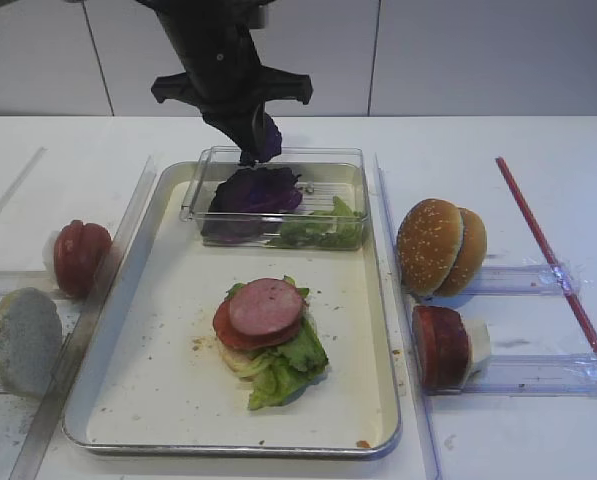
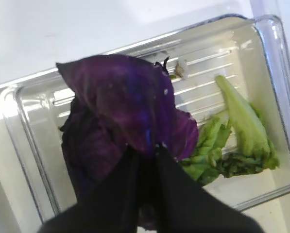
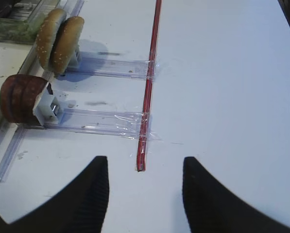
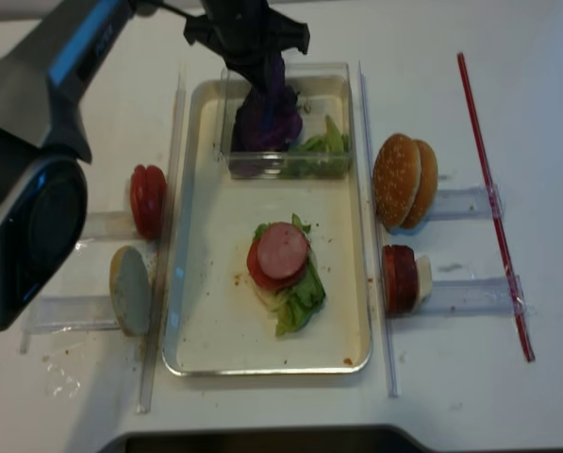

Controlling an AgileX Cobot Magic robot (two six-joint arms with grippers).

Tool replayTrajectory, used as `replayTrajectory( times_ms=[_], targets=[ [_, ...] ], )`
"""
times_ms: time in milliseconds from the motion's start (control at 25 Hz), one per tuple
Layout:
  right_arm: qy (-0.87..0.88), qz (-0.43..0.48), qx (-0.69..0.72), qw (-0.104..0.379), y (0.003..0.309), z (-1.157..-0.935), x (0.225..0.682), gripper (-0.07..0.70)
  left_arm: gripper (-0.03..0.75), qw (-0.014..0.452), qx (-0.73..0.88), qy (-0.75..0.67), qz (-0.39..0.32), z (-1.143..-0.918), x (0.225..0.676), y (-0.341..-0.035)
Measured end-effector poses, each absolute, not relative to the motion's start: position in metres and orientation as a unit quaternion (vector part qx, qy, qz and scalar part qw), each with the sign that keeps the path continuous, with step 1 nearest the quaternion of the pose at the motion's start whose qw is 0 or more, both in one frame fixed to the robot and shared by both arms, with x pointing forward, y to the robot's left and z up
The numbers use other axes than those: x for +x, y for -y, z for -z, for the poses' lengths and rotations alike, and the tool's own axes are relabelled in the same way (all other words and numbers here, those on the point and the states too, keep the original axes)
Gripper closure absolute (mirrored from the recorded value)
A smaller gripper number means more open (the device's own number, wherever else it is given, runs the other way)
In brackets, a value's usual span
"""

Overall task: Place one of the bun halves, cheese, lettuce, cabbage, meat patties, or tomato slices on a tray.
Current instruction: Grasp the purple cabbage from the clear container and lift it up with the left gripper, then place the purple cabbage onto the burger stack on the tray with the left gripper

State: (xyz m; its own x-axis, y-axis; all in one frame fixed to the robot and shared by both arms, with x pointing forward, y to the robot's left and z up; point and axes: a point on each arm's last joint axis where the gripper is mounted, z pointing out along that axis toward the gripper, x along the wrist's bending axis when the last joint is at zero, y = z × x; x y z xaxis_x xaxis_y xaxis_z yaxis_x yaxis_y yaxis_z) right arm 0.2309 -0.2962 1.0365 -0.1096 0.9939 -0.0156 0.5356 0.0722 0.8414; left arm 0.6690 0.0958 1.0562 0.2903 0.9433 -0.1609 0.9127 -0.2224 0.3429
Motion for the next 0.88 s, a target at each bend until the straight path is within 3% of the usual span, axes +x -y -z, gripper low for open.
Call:
replayTrajectory(
  times_ms=[280,880],
  targets=[
    [-0.656,-0.353,0.583,0.325,0.296,-1.037,0.231,0.249,0.691,0.220,0.775,-0.591,-0.046,-1.091,0.652,-0.102],
    [-0.656,-0.353,0.583,0.325,0.296,-1.037,0.231,0.249,0.691,0.202,0.799,-0.566,-0.018,-1.119,0.564,-0.108]
  ],
)
